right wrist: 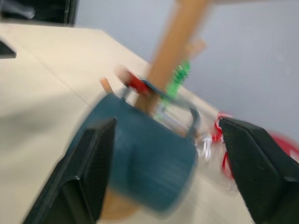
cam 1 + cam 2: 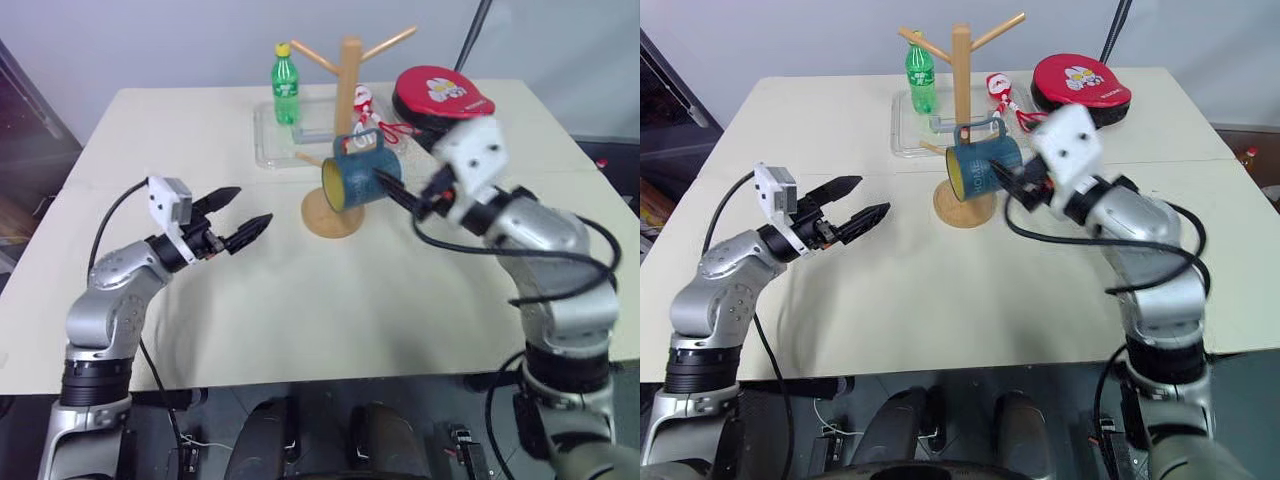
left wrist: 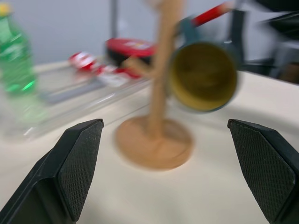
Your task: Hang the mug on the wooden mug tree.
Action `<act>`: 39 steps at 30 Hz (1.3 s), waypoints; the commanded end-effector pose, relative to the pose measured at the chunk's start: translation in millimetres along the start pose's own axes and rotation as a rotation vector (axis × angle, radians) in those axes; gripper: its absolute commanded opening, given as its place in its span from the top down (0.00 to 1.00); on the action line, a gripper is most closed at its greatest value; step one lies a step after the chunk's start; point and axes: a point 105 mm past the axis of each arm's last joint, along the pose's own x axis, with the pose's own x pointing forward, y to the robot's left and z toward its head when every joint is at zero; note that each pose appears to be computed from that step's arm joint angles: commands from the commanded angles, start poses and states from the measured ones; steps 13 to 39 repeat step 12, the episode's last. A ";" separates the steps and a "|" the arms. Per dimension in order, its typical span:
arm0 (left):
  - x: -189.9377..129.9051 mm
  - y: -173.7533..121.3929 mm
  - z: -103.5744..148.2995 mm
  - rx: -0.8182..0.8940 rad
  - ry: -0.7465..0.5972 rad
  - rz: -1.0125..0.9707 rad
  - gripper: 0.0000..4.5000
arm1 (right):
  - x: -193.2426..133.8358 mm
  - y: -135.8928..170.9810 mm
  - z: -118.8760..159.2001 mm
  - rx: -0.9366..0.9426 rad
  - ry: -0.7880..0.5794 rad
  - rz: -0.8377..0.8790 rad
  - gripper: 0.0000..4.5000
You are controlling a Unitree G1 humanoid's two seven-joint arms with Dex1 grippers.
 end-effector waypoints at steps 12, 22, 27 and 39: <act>-33.8 18.3 -49.4 0.010 0.065 0.332 0.00 | -6.4 15.6 -73.5 0.264 -0.029 -0.037 0.20; -33.8 18.3 -49.4 0.010 0.065 0.332 0.00 | -6.4 15.6 -73.5 0.264 -0.029 -0.037 0.20; -33.8 18.3 -49.4 0.010 0.065 0.332 0.00 | -6.4 15.6 -73.5 0.264 -0.029 -0.037 0.20; -33.8 18.3 -49.4 0.010 0.065 0.332 0.00 | -6.4 15.6 -73.5 0.264 -0.029 -0.037 0.20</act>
